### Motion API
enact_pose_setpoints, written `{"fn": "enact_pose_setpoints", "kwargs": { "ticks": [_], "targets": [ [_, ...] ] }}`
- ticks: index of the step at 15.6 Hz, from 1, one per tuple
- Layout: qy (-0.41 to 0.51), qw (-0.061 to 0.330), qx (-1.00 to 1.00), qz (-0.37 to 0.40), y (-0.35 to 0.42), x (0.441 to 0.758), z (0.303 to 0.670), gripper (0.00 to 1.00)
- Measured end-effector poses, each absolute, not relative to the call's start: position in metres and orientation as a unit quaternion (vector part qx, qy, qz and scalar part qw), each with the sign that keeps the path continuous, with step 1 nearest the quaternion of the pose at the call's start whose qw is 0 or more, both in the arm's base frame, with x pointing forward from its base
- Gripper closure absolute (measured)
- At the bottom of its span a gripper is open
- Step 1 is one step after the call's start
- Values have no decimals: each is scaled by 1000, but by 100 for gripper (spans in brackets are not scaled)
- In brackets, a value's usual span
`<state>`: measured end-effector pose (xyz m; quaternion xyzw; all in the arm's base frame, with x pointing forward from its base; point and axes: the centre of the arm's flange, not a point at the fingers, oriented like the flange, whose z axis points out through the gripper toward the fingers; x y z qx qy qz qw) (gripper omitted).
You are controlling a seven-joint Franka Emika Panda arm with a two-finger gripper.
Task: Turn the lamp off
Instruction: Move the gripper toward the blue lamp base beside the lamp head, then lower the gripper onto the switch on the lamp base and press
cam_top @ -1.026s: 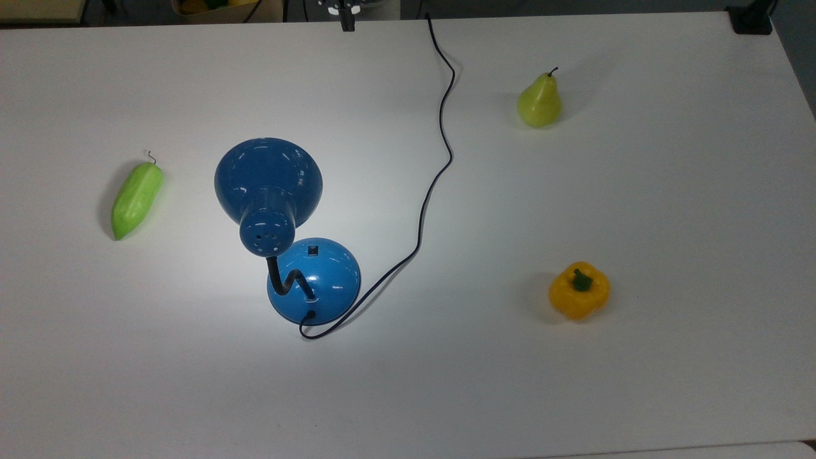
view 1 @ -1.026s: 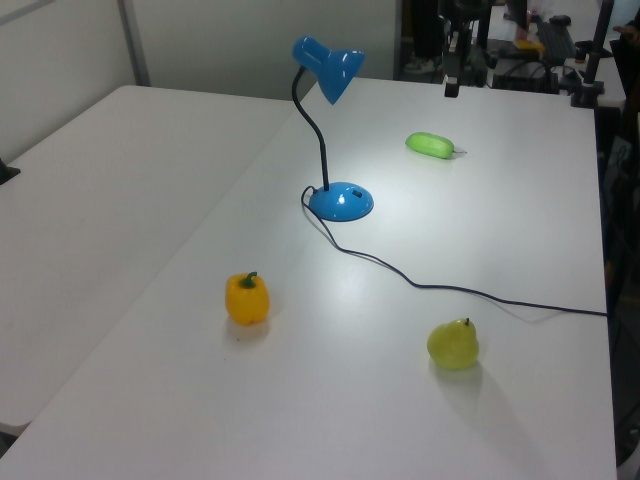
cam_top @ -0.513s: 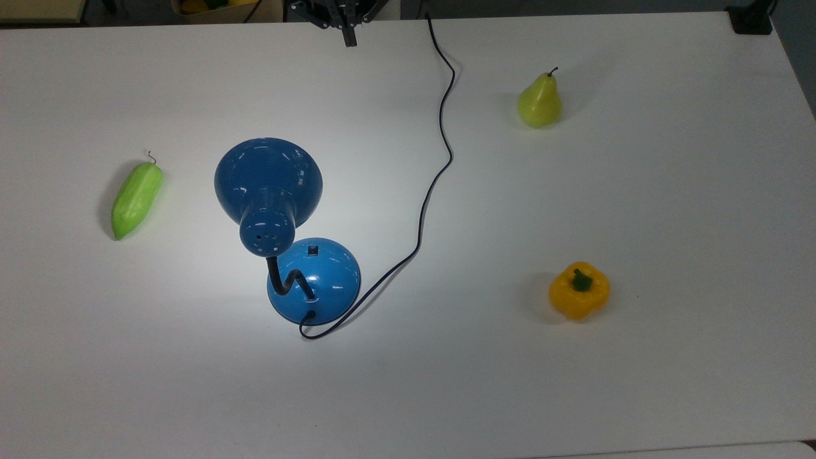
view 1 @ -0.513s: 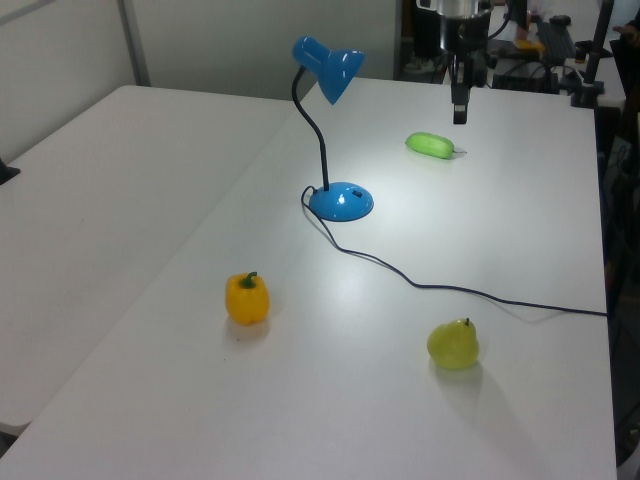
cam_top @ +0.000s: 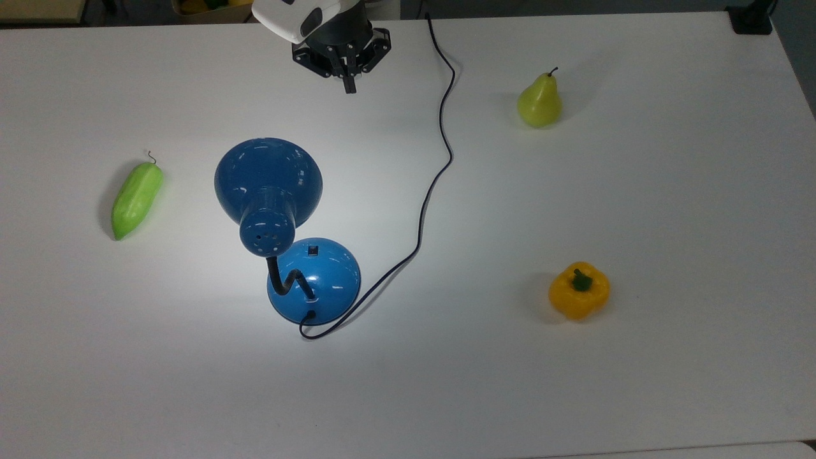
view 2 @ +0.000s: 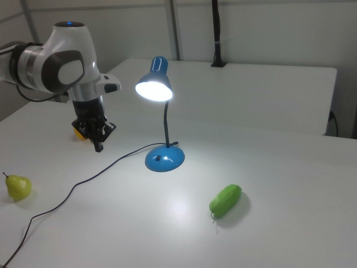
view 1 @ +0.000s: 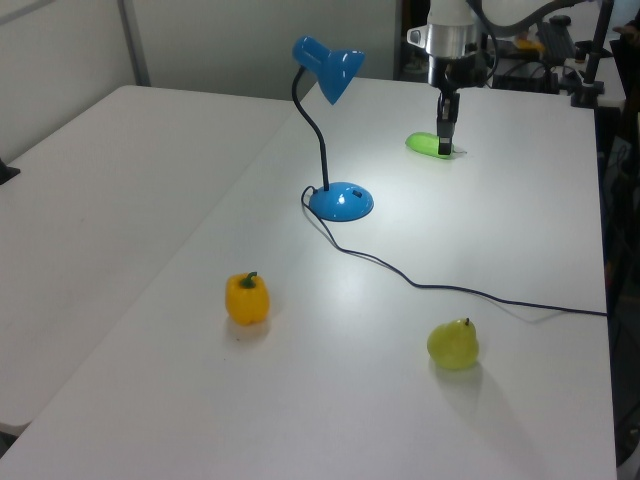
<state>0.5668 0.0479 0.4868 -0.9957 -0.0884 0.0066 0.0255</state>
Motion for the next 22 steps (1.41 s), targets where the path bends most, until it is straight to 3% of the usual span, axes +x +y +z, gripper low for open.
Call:
{"fn": "enact_pose_setpoints", "kwargs": {
  "ticks": [17,22],
  "targets": [
    [-50,13,-985,-165,32,617,397,99],
    [-36,6,-973,-226,16,632,388,99]
  ]
}}
